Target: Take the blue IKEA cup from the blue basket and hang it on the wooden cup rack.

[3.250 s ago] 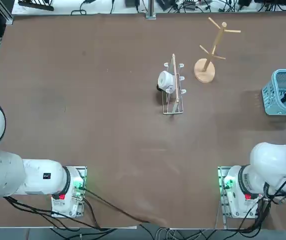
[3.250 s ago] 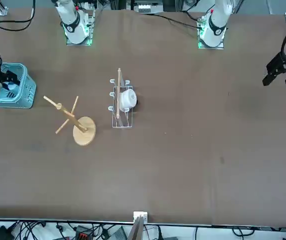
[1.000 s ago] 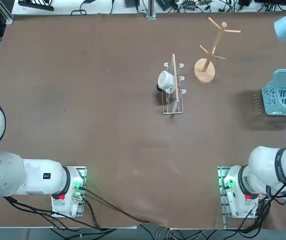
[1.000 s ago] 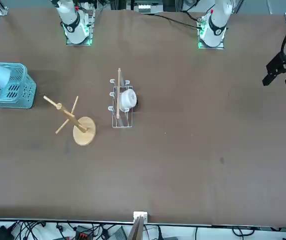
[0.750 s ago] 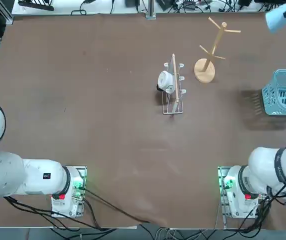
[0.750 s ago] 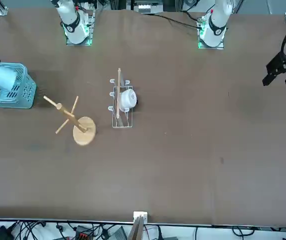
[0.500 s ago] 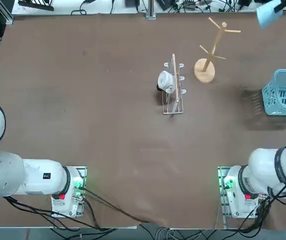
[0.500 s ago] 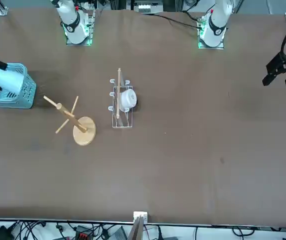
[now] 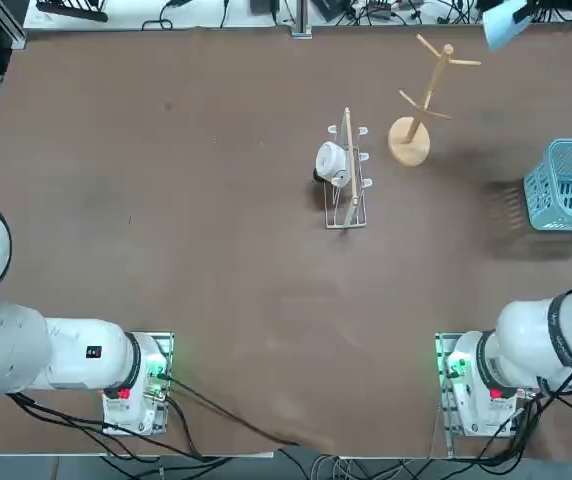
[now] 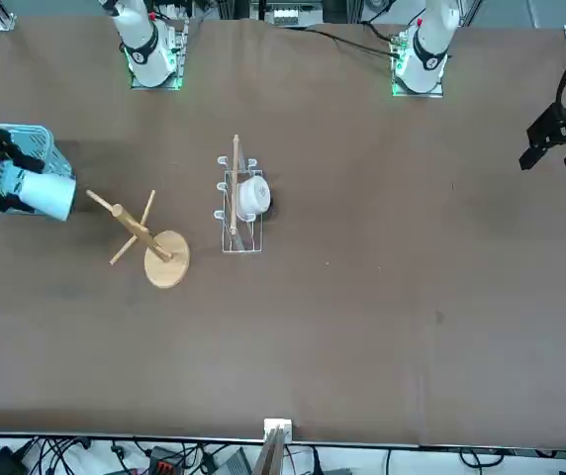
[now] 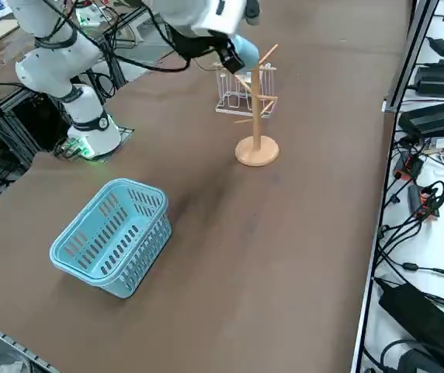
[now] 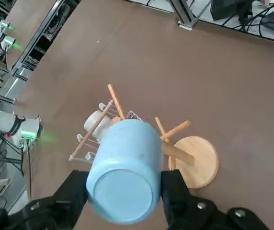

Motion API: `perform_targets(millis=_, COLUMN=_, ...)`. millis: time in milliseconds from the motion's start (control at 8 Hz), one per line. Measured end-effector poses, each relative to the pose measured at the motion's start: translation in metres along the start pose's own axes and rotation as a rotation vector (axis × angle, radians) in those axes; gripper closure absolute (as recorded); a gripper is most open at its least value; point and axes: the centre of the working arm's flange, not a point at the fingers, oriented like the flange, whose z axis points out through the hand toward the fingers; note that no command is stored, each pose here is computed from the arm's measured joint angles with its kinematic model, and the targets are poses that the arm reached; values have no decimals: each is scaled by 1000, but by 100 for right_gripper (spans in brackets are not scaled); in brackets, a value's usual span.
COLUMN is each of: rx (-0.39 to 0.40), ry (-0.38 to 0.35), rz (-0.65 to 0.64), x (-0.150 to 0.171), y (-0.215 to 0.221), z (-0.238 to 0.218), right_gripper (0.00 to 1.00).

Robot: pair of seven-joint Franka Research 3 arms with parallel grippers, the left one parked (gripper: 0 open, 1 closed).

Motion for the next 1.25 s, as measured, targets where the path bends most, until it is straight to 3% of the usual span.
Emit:
perform_targets(millis=500, rx=12, ry=-7, rz=-19, x=-6, y=11, z=30, right_gripper=15)
perform_targets(millis=1250, rx=8, ry=3, rz=-37, x=-10, y=7, z=31, right_gripper=15)
